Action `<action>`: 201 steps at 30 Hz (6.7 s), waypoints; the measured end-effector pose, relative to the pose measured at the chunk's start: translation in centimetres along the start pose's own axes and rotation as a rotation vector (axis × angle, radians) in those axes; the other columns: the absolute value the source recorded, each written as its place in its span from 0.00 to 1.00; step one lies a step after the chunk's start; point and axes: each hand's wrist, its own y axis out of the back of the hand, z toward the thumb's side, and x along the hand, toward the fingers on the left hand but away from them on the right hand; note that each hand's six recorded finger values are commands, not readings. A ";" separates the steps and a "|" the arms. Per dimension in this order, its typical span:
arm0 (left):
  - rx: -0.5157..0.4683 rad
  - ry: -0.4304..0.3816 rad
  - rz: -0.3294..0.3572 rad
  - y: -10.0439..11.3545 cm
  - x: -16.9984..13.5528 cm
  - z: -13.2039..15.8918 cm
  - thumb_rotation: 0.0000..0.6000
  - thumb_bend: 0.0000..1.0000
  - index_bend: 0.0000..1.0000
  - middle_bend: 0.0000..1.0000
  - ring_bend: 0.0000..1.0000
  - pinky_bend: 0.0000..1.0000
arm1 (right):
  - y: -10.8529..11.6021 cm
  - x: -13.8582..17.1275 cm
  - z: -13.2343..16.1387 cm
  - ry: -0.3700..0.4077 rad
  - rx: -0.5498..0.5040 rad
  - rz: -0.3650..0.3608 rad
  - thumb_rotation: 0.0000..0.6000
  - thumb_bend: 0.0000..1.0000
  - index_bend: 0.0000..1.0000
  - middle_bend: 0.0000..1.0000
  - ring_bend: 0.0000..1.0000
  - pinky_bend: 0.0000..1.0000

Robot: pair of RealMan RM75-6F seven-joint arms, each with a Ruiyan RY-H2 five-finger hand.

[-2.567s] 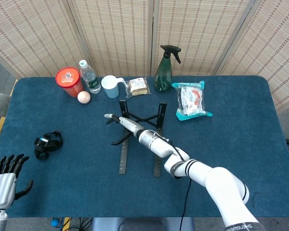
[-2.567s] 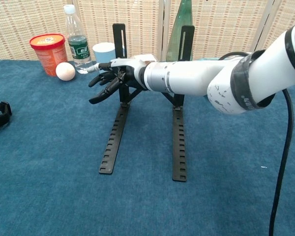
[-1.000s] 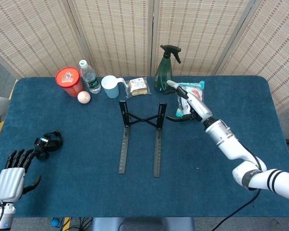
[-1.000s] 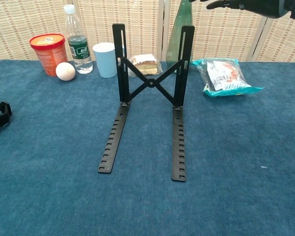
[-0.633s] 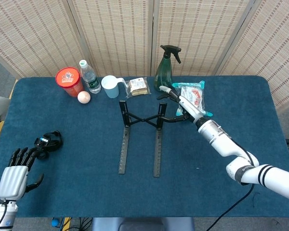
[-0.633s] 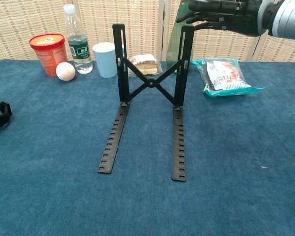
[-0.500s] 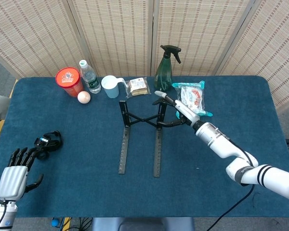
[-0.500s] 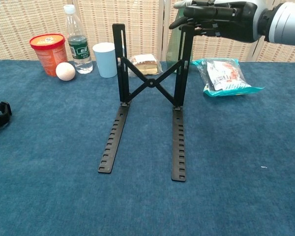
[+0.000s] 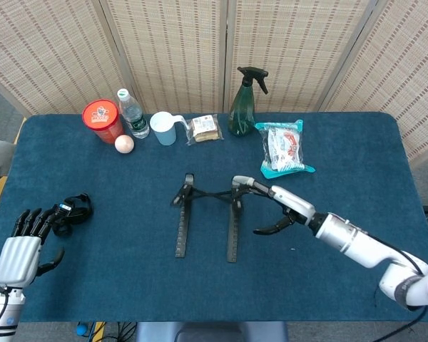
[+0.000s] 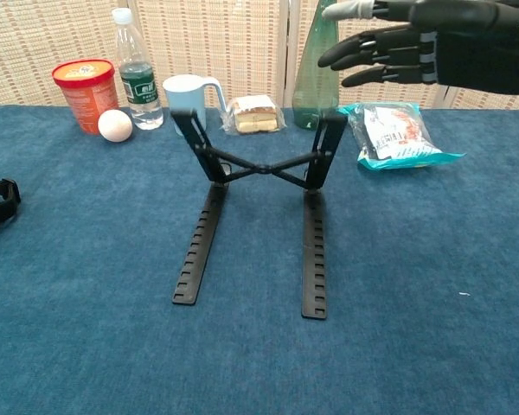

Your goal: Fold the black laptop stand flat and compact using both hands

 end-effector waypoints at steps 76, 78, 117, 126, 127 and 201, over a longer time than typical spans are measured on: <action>-0.015 -0.449 -0.346 -15.7 22.9 20.2 1.00 0.27 0.00 0.00 0.00 0.00 | -10.7 -4.5 -10.1 -0.025 1.464 -0.077 1.00 0.00 0.00 0.00 0.00 0.00; -0.017 -0.446 -0.349 -15.8 22.9 20.2 1.00 0.27 0.00 0.00 0.00 0.00 | -10.8 -4.7 -10.3 -0.027 1.468 -0.074 1.00 0.00 0.00 0.00 0.00 0.00; -0.071 -0.449 -0.364 -16.5 22.8 21.7 1.00 0.27 0.00 0.00 0.00 0.00 | -12.5 -8.4 -11.7 -0.012 1.522 -0.053 1.00 0.00 0.00 0.00 0.00 0.00; -0.083 -0.448 -0.371 -16.6 22.8 22.0 1.00 0.27 0.00 0.00 0.00 0.00 | -12.6 -9.1 -11.1 0.006 1.531 -0.078 1.00 0.00 0.00 0.00 0.00 0.00; -0.082 -0.448 -0.373 -16.6 22.8 22.0 1.00 0.27 0.00 0.00 0.00 0.00 | -12.6 -9.1 -11.1 0.008 1.530 -0.079 1.00 0.00 0.00 0.00 0.00 0.00; -0.072 -0.314 -0.247 -10.3 22.8 14.5 1.00 0.27 0.00 0.00 0.00 0.00 | -10.9 -13.2 -3.9 -0.064 1.292 0.328 1.00 0.00 0.00 0.00 0.00 0.00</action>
